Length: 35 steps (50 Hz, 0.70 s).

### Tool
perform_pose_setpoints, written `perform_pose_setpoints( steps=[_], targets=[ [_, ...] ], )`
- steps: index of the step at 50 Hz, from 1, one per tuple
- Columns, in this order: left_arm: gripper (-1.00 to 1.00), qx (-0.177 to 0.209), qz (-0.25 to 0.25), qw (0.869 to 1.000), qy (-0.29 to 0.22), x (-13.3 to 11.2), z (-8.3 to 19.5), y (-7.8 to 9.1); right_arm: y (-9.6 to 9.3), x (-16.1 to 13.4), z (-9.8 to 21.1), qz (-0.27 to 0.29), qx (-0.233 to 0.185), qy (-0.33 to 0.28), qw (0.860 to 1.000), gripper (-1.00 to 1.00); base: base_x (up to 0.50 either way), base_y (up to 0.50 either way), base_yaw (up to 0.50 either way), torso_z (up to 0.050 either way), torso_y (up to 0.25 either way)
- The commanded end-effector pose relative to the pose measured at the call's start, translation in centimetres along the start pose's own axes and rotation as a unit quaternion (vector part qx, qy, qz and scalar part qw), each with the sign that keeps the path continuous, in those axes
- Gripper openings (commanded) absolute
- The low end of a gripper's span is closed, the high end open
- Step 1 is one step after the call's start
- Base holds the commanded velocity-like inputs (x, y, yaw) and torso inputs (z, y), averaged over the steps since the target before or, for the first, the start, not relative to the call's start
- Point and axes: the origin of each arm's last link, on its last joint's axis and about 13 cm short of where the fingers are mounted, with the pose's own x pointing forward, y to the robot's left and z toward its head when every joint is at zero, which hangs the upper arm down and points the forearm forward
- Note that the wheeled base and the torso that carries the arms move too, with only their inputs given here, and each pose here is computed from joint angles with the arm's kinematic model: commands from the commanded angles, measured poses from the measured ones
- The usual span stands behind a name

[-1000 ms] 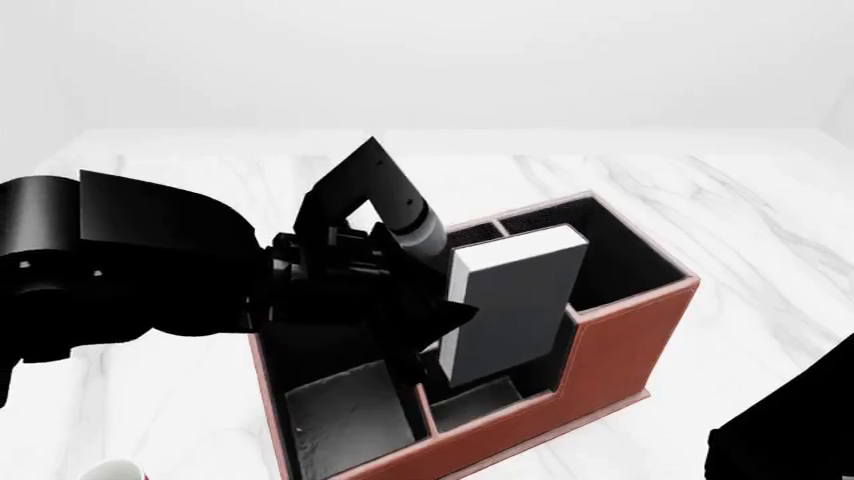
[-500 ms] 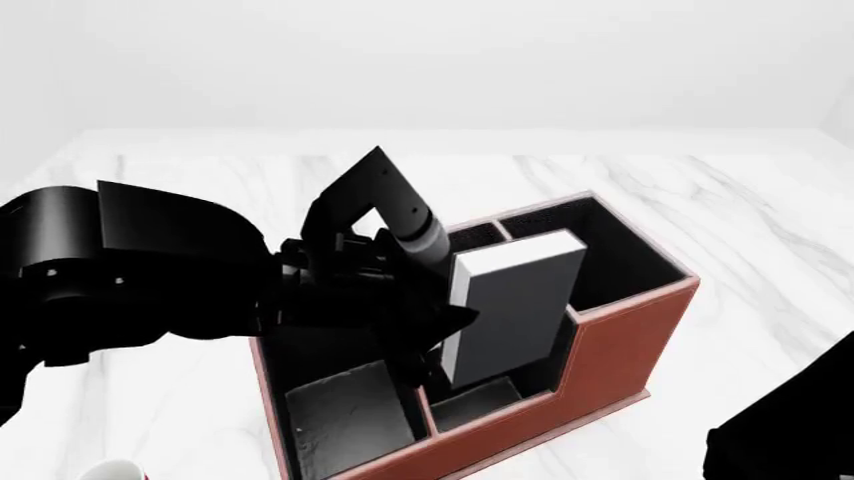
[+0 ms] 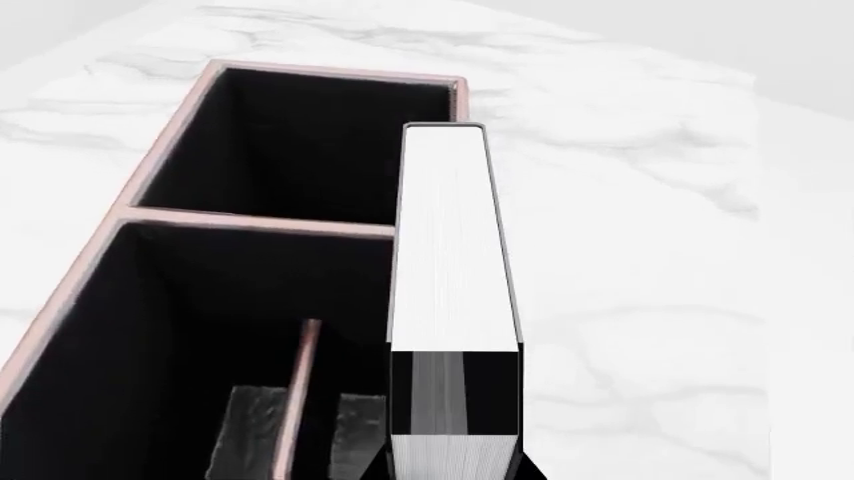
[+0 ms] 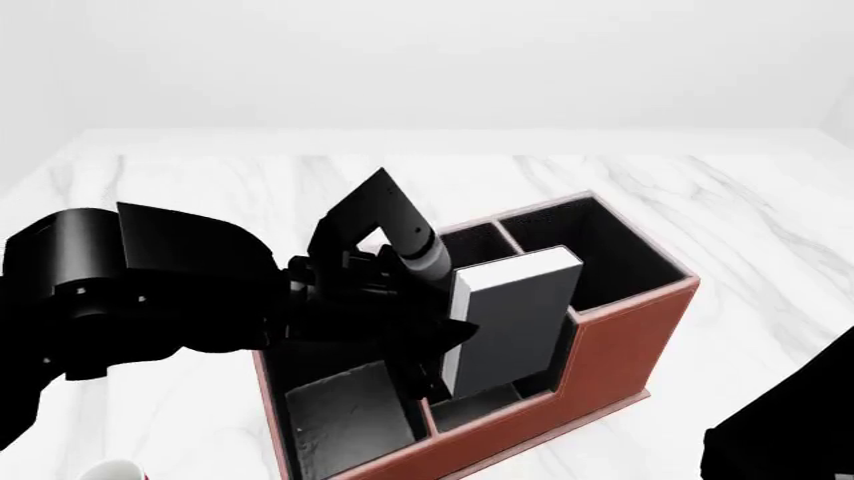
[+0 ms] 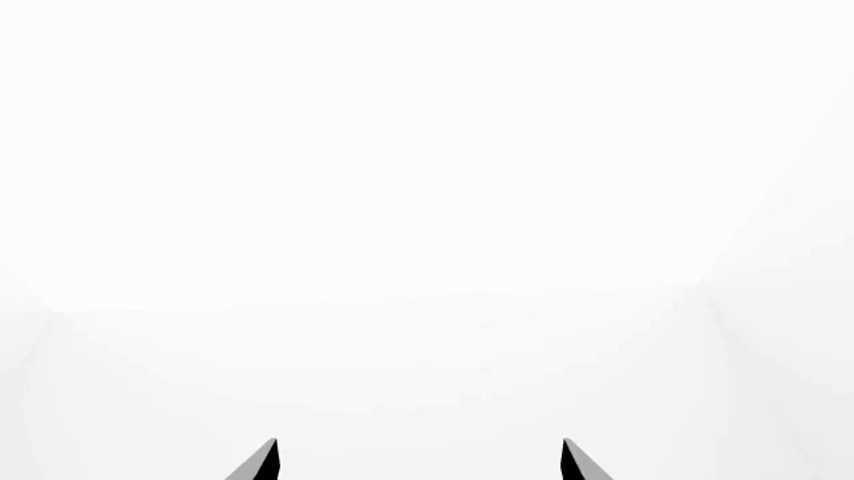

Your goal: Pick up the book and place it in the back compartment of the caddy.

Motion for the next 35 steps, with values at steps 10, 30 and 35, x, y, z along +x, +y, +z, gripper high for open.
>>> perform_pose_setpoints(
  steps=[10, 30, 35],
  targets=[
    [-1.0, 0.001, 0.0, 0.999, -0.04, 0.2, 0.57, 0.58, -0.06, 0.01, 0.0, 0.004, -0.013, -0.006, 1.0, 1.0, 0.0, 0.0, 0.0, 0.0, 0.001],
    [-1.0, 0.012, 0.006, 0.999, -0.038, 0.28, 1.15, 0.81, -0.02, -0.03, -0.02, 0.005, -0.011, -0.006, 1.0, 1.0, 0.0, 0.0, 0.0, 0.001, 0.001],
    [-1.0, 0.014, 0.012, 0.999, -0.038, 0.16, 1.33, 1.0, -0.05, -0.03, -0.03, 0.005, -0.011, -0.005, 1.0, 1.0, 0.0, 0.0, 0.0, 0.0, 0.002]
  ],
)
